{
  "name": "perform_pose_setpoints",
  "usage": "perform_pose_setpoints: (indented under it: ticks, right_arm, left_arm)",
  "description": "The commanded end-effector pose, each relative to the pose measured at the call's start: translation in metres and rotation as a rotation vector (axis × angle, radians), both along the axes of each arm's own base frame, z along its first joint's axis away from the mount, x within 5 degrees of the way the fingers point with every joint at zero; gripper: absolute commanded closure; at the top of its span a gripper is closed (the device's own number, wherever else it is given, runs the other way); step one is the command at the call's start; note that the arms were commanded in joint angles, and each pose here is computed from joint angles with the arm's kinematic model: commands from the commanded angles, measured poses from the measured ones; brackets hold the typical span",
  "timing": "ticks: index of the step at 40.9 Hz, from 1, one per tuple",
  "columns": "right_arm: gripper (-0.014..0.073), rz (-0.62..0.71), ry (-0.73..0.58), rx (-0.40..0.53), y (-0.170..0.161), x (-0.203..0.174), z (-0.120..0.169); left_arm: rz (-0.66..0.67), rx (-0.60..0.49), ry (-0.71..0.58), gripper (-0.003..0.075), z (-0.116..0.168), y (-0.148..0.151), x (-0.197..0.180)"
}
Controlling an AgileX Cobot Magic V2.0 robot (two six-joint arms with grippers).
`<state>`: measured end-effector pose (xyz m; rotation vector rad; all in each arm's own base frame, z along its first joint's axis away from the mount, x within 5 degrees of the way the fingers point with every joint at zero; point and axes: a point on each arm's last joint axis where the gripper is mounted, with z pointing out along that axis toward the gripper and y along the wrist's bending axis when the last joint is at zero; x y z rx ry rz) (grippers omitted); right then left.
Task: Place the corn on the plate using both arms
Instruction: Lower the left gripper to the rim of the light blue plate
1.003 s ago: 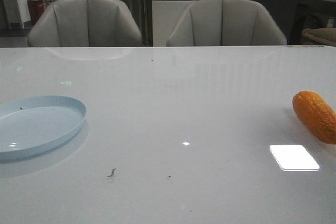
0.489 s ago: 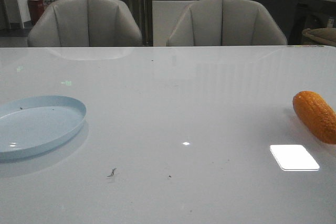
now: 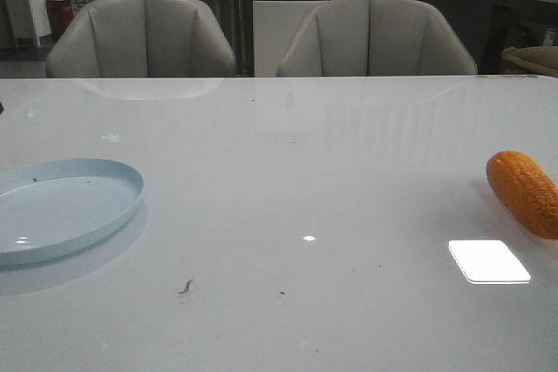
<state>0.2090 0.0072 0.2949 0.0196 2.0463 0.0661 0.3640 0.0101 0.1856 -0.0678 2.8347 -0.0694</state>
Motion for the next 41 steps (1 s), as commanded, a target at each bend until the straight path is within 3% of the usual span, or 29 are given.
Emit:
perform_pose_setpoints:
  ticks: [1, 12, 15, 22, 33, 41]
  right_arm:
    - [0.0107, 0.0, -0.124, -0.006, 0.0, 0.004, 0.019]
    - [0.0107, 0.0, -0.124, -0.006, 0.0, 0.004, 0.019]
    - [0.0107, 0.0, -0.124, -0.006, 0.0, 0.004, 0.019]
    - [0.0107, 0.0, -0.124, -0.006, 0.0, 0.004, 0.019]
    - [0.0107, 0.0, -0.124, -0.006, 0.0, 0.004, 0.019]
    - [0.0107, 0.0, -0.124, -0.006, 0.0, 0.004, 0.019]
  left_arm:
    - [0.019, -0.02, -0.079, 0.0241, 0.012, -0.002, 0.009]
    - [0.044, -0.06, -0.021, 0.0287, -0.01, -0.005, 0.013]
    - [0.05, -0.069, -0.017, 0.0361, -0.01, -0.006, 0.013]
    - [0.049, -0.07, -0.01, 0.0634, -0.01, -0.006, 0.012]
    - [0.046, -0.078, -0.016, 0.0625, 0.001, -0.006, 0.018]
    - [0.075, -0.179, -0.051, 0.0625, 0.029, -0.014, 0.032]
